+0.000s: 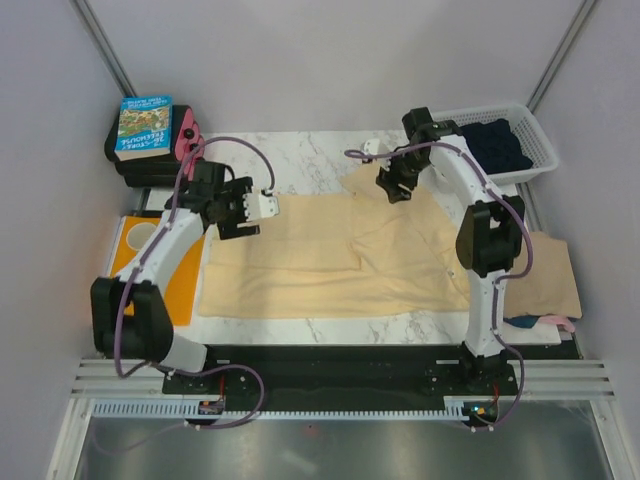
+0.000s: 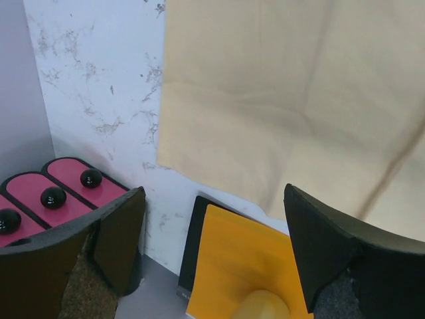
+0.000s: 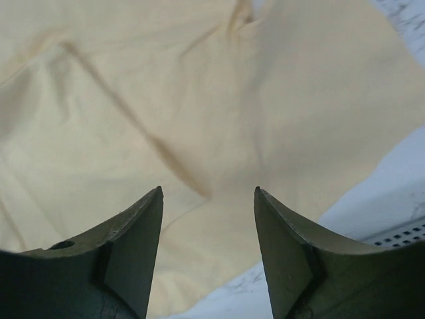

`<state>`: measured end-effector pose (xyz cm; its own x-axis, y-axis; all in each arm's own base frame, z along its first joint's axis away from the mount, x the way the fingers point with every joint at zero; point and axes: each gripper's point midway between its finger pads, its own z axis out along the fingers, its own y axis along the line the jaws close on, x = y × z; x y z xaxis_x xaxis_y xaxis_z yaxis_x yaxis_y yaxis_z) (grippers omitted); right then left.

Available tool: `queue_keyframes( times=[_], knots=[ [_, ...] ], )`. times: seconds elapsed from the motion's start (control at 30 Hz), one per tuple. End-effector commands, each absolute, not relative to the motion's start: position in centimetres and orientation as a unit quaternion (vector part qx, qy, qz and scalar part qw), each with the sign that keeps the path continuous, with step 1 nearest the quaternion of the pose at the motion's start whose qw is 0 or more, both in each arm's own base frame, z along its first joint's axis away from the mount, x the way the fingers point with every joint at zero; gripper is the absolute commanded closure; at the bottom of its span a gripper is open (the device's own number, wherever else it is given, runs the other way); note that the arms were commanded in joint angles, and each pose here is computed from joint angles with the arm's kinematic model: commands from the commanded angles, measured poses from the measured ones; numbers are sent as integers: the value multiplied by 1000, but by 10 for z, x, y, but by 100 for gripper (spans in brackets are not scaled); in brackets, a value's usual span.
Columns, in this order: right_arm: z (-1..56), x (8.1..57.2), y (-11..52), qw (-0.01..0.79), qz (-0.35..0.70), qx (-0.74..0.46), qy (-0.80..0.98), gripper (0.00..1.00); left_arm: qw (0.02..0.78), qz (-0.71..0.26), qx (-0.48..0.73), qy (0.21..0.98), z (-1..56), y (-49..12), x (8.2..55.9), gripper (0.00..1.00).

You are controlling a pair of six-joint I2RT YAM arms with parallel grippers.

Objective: Fold and stack the t-shirts
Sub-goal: Grap the side of the flattened tshirt furthest away from the robot with both arms

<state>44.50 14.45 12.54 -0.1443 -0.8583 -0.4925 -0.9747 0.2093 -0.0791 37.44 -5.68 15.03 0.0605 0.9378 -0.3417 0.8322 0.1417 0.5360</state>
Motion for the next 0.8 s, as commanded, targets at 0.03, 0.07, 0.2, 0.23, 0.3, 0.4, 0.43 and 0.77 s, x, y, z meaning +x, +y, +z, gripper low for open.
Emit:
queue_keyframes(
  times=[0.03,0.07,0.2,0.23,0.3,0.4,0.43,0.77],
  knots=[
    [125,536,164,309,112,-511,794,36,343,104,613,704,146,-51,441,12],
    [116,547,163,318,104,-495,802,36,340,105,614,705,143,-49,446,13],
    [116,601,162,410,46,-440,797,38,319,125,630,697,128,-41,471,14],
    [111,607,159,415,36,-421,806,38,314,128,631,698,125,-37,475,14],
    [104,621,159,431,26,-402,808,38,302,136,626,706,114,-29,490,14],
    [94,640,149,445,-1,-350,825,38,294,137,608,724,105,-17,508,14],
    [85,642,147,440,-4,-332,834,38,291,133,602,732,101,-14,511,14],
    [73,658,142,456,-14,-252,853,34,243,64,564,787,72,4,531,21]
  ],
)
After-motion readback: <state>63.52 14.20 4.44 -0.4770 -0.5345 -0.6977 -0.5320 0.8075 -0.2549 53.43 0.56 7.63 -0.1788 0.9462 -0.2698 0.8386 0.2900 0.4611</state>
